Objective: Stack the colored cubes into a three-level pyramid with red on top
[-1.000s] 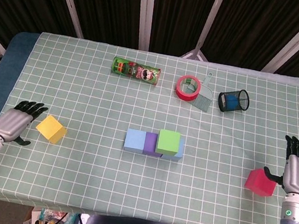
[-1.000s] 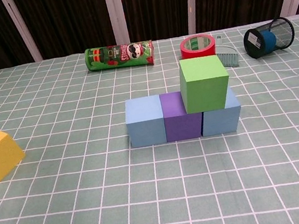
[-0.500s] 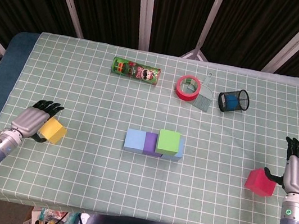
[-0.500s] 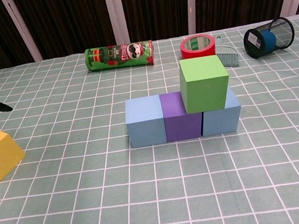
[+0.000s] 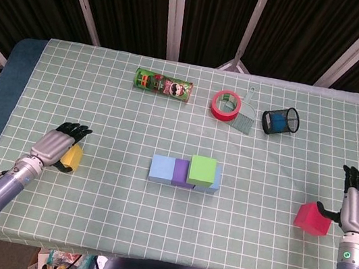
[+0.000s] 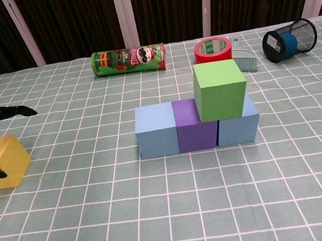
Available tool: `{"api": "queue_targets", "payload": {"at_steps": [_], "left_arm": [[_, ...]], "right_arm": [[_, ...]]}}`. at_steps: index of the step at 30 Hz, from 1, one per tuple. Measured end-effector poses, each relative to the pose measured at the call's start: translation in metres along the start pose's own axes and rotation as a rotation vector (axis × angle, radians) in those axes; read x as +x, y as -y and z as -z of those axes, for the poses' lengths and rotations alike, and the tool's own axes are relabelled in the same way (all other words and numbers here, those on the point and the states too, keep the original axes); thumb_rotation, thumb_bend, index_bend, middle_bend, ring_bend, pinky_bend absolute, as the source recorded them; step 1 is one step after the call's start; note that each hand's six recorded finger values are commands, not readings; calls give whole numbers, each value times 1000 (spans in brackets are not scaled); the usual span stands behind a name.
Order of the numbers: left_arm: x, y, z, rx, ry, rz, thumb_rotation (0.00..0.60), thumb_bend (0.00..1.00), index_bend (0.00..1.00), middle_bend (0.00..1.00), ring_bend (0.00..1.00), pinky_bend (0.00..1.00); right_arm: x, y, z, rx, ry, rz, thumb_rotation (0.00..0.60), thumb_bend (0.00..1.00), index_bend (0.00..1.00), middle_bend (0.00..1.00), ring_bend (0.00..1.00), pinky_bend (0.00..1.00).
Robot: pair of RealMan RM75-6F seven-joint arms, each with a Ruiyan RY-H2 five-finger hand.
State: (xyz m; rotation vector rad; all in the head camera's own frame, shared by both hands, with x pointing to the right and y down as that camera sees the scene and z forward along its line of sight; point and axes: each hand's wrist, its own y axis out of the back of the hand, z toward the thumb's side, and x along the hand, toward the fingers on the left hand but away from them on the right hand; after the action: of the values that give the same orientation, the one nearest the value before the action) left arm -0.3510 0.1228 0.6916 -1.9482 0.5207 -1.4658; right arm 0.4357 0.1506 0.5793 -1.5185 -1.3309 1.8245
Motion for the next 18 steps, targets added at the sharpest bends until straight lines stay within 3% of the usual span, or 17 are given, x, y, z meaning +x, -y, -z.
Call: {"api": "queue_targets", "payload": {"at_steps": [8, 18], "left_arm": [[-7, -2, 8, -3, -8, 27, 600, 129, 0, 112, 0, 0], [-14, -12, 32, 2, -50, 3, 600, 129, 0, 235, 0, 0]], "right_arm": [[0, -1, 0, -3, -2, 2, 600, 270, 0, 19, 0, 0], [1, 2, -2, 7, -8, 0, 600, 269, 0, 20, 0, 0]]}}
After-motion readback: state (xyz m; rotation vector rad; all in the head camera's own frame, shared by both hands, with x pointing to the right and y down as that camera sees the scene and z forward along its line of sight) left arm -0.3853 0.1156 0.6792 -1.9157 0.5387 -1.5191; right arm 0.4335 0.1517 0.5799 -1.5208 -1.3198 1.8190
